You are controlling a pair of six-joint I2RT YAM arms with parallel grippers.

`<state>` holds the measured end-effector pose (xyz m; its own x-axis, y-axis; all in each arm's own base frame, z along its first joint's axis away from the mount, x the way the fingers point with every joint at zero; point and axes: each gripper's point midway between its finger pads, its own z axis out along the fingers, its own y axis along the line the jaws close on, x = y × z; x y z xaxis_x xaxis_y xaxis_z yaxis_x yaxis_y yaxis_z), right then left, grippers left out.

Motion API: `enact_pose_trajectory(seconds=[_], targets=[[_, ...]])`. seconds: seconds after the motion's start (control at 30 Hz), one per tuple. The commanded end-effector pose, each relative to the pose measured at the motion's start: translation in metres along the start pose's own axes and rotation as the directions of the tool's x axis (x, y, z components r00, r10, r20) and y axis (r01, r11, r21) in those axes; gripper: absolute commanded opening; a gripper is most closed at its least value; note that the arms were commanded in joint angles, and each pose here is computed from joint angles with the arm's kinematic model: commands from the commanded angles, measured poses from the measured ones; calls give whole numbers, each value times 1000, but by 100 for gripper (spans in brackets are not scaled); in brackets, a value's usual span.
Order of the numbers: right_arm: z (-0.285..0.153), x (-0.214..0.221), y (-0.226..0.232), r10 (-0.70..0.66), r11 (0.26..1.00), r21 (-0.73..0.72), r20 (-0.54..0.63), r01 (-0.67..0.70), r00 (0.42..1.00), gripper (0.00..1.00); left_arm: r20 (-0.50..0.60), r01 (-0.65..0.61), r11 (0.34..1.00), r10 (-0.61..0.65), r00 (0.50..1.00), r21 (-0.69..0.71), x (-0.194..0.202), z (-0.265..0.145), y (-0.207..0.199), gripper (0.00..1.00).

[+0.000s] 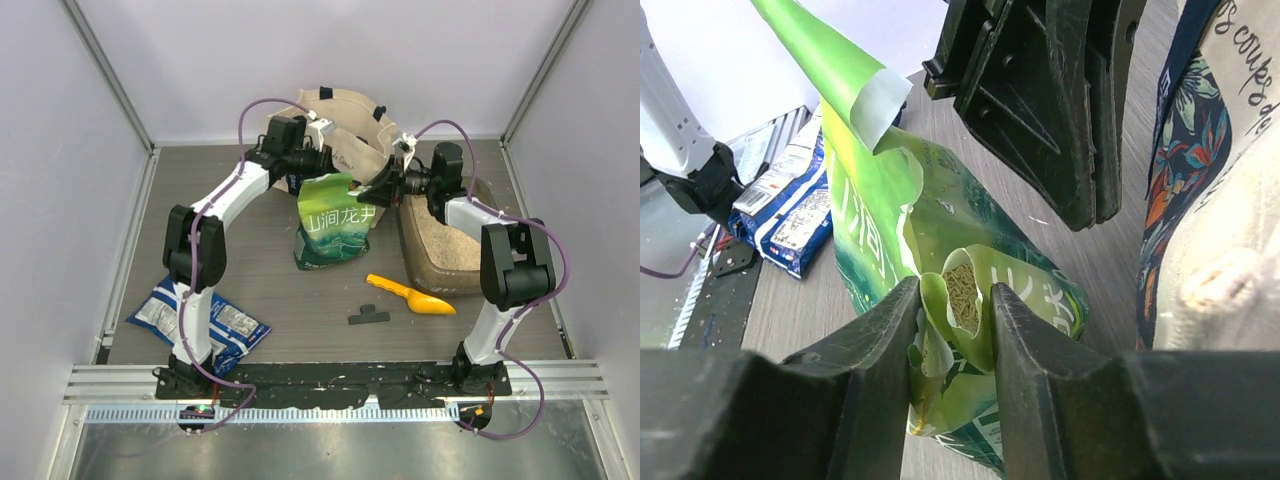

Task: Fill the litter box with clean litter

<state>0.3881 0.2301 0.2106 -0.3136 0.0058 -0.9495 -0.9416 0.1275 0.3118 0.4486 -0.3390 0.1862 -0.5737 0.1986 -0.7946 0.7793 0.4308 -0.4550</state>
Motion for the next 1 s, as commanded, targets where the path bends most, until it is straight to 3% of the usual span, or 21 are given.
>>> enact_pose_trajectory(seconds=[0.0, 0.07, 0.1, 0.33, 0.4, 0.6, 0.73, 0.9, 0.97], targets=[[5, -1, 10, 23, 998, -62, -14, -24, 1000, 37, 43, -65, 997, 66, 997, -31, -24, -26, -12, 20], [4, 0, 13, 37, 997, -70, -20, -38, 999, 33, 52, -57, 996, 60, 997, -69, -27, -37, -8, 22], [3, 0, 13, 43, 997, -67, -21, -44, 999, 26, 55, -48, 995, 53, 997, -84, -28, -43, -4, 29], [2, -1, 17, 102, 994, -43, -33, -103, 994, 2, 54, 24, 993, -19, 998, -112, -16, -102, -7, 52], [1, -3, 17, 115, 993, -33, -34, -116, 993, 1, 54, 12, 997, -8, 998, -73, -15, -117, -23, 58], [-1, -1, 20, 183, 983, 2, -51, -183, 982, 2, 44, -92, 996, 92, 995, 13, 7, -138, -62, 63], [-2, -1, 24, 214, 977, 27, -59, -213, 975, 1, 69, -137, 987, 131, 989, 89, 13, -129, -77, 64], [-4, -2, 28, 245, 969, 50, -62, -242, 968, 2, 72, -175, 976, 167, 983, 128, 14, -121, -81, 64], [-4, -2, 27, 258, 965, 57, -61, -254, 964, 1, 45, -191, 979, 188, 981, 65, 18, -123, -67, 64]])
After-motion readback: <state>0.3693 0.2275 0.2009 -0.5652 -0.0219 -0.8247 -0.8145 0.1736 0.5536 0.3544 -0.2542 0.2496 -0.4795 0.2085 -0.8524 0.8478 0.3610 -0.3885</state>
